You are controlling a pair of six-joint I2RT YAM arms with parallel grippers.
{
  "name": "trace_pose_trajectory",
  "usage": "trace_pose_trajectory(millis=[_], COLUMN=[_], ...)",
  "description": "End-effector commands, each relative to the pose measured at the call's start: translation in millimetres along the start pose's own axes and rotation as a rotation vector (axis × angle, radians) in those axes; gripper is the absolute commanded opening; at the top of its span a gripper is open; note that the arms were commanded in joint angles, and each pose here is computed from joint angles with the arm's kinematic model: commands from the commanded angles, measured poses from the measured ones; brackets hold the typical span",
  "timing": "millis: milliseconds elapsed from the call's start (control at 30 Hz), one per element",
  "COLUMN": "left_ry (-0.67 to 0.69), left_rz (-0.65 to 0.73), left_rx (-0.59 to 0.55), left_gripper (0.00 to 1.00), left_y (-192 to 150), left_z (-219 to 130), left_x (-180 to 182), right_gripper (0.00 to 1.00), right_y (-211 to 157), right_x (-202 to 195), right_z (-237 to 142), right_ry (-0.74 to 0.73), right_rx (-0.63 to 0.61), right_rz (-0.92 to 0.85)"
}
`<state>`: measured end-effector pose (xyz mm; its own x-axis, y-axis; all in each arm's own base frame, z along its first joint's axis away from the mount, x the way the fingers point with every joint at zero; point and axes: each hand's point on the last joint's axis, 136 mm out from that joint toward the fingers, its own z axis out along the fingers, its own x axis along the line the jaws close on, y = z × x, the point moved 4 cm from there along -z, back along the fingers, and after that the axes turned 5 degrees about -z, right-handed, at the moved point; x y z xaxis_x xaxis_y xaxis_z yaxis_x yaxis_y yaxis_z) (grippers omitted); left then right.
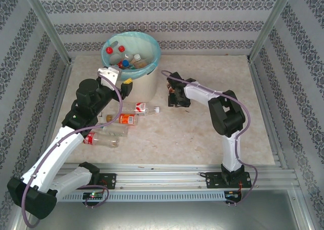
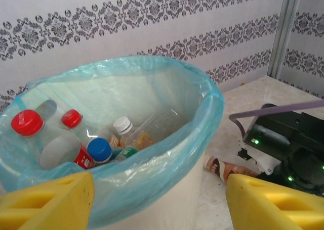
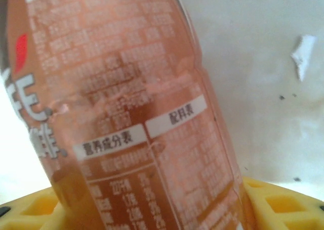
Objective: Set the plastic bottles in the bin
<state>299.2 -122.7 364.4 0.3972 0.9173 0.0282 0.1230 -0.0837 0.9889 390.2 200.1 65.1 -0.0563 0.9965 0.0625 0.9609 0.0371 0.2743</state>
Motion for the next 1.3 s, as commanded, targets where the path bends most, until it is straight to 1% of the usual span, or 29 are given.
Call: trace_pose_trajectory(millis=[0, 167, 267, 333, 400, 467, 567, 667, 767, 867, 900, 1033, 1167, 1267], left_ry=[-0.025, -0.07, -0.126, -0.116, -0.083, -0.078, -0.123, -0.184, -0.283, -0.402, -0.437, -0.5, -0.574, -0.665], left_rz=[-0.044, -0.122, -0.185, -0.234, -0.262, -0.292, -0.318, -0.336, -0.367, -0.414, -0.419, -0.418, -0.403, -0.414], left_rx=[-0.039, -0.077, -0.089, -0.075, -0.036, -0.009, -0.001, -0.005, 0.006, -0.006, -0.014, -0.051, -0.128, -0.167], left_gripper=[0.69, 0.69, 0.69, 0.67, 0.65, 0.64, 0.63, 0.63, 0.63, 0.63, 0.63, 0.63, 0.64, 0.64], left_y=[18, 27, 33, 35, 34, 37, 43, 52, 59, 69, 74, 99, 132, 152], left_z=[1, 11, 22, 33, 47, 58, 71, 81, 88, 89, 88, 78, 60, 48], left_x=[-4, -9, -16, -14, -10, -10, -20, -35, -52, -68, -72, -77, -82, -90], right_gripper=[0.55, 0.55, 0.55, 0.54, 0.53, 0.51, 0.5, 0.5, 0.48, 0.47, 0.49, 0.49, 0.47, 0.47], right_y=[4, -12, -24, -33, -42, -49, -59, -64, -65, -66, -67, -71, -74, -75], right_x=[-3, -11, -19, -25, -33, -40, -50, -59, -65, -61, -60, -52, -43, -36], right_z=[-25, -51, -74, -93, -116, -135, -171, -211, -246, -279, -289, -322, -346, -362], right_ry=[0.053, 0.089, 0.102, 0.111, 0.11, 0.115, 0.141, 0.167, 0.195, 0.253, 0.277, 0.376, 0.458, 0.499], right_rx=[-0.08, -0.132, -0.177, -0.217, -0.276, -0.33, -0.436, -0.572, -0.701, -0.809, -0.84, -0.944, -1.001, -1.026], right_rz=[-0.009, -0.012, -0.002, 0.001, 0.013, 0.019, 0.022, 0.024, 0.012, -0.051, -0.069, -0.113, -0.157, -0.212])
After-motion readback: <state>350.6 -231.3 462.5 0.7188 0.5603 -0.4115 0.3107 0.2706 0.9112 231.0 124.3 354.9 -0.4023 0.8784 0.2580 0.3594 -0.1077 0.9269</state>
